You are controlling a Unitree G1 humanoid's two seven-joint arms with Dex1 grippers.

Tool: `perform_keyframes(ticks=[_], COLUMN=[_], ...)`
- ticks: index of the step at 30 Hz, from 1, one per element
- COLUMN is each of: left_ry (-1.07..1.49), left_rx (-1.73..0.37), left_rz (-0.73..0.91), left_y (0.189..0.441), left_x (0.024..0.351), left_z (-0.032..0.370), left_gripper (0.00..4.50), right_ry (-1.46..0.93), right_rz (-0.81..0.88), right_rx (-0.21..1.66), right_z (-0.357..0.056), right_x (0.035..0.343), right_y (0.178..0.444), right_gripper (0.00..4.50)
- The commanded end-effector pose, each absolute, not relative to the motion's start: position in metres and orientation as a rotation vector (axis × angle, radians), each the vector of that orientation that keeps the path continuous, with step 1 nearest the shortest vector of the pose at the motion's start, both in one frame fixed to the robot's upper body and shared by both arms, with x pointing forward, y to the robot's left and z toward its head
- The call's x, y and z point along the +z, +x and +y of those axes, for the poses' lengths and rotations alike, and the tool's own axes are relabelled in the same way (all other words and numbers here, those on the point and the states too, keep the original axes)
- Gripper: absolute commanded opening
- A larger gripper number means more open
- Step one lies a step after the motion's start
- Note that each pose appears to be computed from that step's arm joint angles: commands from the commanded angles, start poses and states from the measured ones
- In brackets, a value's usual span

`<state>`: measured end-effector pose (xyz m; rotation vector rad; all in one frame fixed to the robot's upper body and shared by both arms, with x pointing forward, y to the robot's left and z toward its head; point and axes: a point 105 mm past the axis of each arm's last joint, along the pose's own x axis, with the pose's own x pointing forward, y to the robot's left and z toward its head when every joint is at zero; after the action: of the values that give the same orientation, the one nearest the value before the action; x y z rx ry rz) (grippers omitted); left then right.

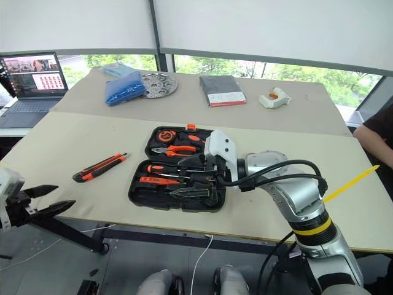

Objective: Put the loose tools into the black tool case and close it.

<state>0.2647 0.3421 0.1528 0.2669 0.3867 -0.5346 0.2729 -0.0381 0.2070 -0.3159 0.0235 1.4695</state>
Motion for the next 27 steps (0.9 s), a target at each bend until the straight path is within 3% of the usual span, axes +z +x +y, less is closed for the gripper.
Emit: perform_keyframes(ticks=[1, 6, 12, 17, 18, 20, 23, 26, 27], left_ry=[0.376, 0.417, 0.461, 0.466, 0.462, 0.451, 0.43, 0.376, 0.364], left_rx=[-0.555, -0.623, -0.616, -0.569, -0.558, -0.545, -0.55, -0.566, -0.578], left_rz=[0.383, 0.45, 0.615, 0.718, 0.726, 0.736, 0.733, 0.647, 0.609], left_y=[0.294, 0.333, 0.356, 0.361, 0.361, 0.359, 0.356, 0.36, 0.362], left_x=[0.169, 0.166, 0.14, 0.121, 0.119, 0.115, 0.115, 0.134, 0.144], left_z=[0.346, 0.338, 0.336, 0.34, 0.342, 0.345, 0.347, 0.344, 0.342], left_gripper=[4.45, 4.45, 4.45, 4.45, 4.05, 3.84, 2.76, 1.66, 1.59], right_ry=[-0.346, -0.346, -0.351, -0.347, -0.346, -0.348, -0.355, -0.362, -0.362], right_rz=[-0.038, -0.035, -0.033, -0.027, -0.025, -0.022, -0.018, -0.011, -0.005], right_rx=[1.459, 1.418, 1.356, 1.308, 1.302, 1.296, 1.293, 1.301, 1.305], right_z=[-0.039, -0.044, -0.05, -0.055, -0.056, -0.058, -0.059, -0.06, -0.061], right_x=[0.217, 0.215, 0.214, 0.212, 0.212, 0.211, 0.211, 0.211, 0.211], right_y=[0.27, 0.269, 0.266, 0.264, 0.263, 0.263, 0.263, 0.263, 0.262], right_gripper=[4.5, 4.5, 4.5, 4.5, 4.5, 4.5, 4.5, 4.5, 4.5])
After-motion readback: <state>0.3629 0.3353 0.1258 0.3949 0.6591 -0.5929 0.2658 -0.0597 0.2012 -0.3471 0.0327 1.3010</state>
